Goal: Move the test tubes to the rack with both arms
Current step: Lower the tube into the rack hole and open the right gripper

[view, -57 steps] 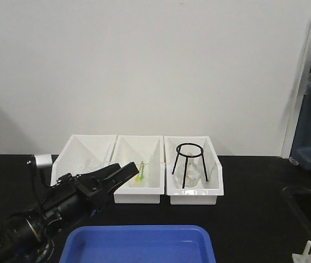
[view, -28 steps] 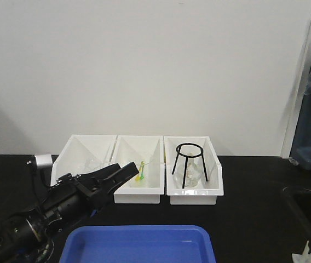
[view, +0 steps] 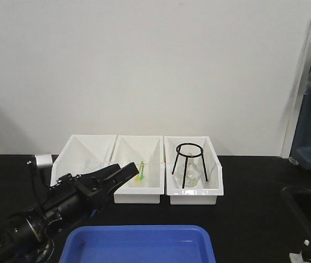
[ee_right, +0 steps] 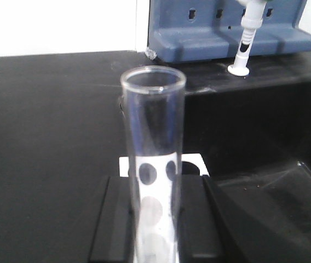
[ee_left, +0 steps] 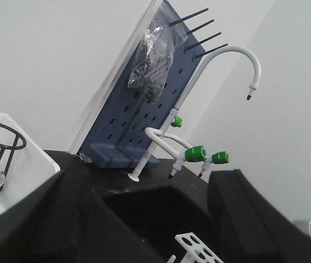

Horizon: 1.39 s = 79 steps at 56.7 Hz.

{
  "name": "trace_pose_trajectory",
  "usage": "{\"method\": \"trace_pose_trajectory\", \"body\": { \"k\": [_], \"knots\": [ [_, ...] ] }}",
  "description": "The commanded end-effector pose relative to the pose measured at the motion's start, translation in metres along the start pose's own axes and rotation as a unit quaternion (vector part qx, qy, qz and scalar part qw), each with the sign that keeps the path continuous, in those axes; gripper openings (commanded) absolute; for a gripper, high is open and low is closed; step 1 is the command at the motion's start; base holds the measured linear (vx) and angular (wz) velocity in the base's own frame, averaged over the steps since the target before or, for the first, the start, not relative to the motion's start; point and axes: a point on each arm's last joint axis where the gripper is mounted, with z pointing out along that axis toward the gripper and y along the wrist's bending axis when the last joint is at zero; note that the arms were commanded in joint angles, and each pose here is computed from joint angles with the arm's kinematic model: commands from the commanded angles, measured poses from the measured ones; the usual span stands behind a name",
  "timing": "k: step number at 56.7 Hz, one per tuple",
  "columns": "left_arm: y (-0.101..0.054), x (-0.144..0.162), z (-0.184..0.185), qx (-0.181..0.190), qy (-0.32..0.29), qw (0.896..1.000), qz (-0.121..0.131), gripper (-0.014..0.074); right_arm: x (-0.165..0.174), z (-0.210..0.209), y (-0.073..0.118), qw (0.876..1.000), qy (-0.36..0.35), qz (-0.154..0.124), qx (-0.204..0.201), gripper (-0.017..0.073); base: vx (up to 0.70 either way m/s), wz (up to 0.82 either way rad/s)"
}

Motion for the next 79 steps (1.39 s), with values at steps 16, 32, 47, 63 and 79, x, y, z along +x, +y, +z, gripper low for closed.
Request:
{"method": "trace_pose_trajectory", "body": {
  "k": [16, 32, 47, 63, 79],
  "knots": [
    [-0.018, -0.024, 0.001, 0.039, -0.056, 0.998, 0.006, 0.0579, -0.017, 0.002, -0.002, 0.998, -0.054, -0.003, 0.011, 0.003, 0.0, 0.0],
    [-0.018, -0.024, 0.001, 0.039, -0.056, 0.998, 0.006, 0.0579, -0.016, 0.002, -0.001, 0.999, -0.046, -0.003, 0.007, 0.0237, 0.0, 0.0],
    [-0.018, -0.024, 0.001, 0.039, -0.056, 0.998, 0.006, 0.0579, -0.015, 0.002, -0.001, 0.999, -0.043, 0.001, 0.006, 0.0353, 0.0, 0.0],
    [-0.017, -0.024, 0.001, 0.037, -0.056, 0.998, 0.01, 0.0579, -0.016, 0.002, -0.001, 0.999, -0.045, 0.004, 0.007, 0.0353, 0.0, 0.0],
    [-0.016, -0.023, 0.002, 0.03, -0.051, 0.998, 0.01, 0.0579, -0.063, -0.037, -0.01, 0.993, -0.119, 0.009, -0.024, 0.0353, 0.0, 0.0]
  ]
}}
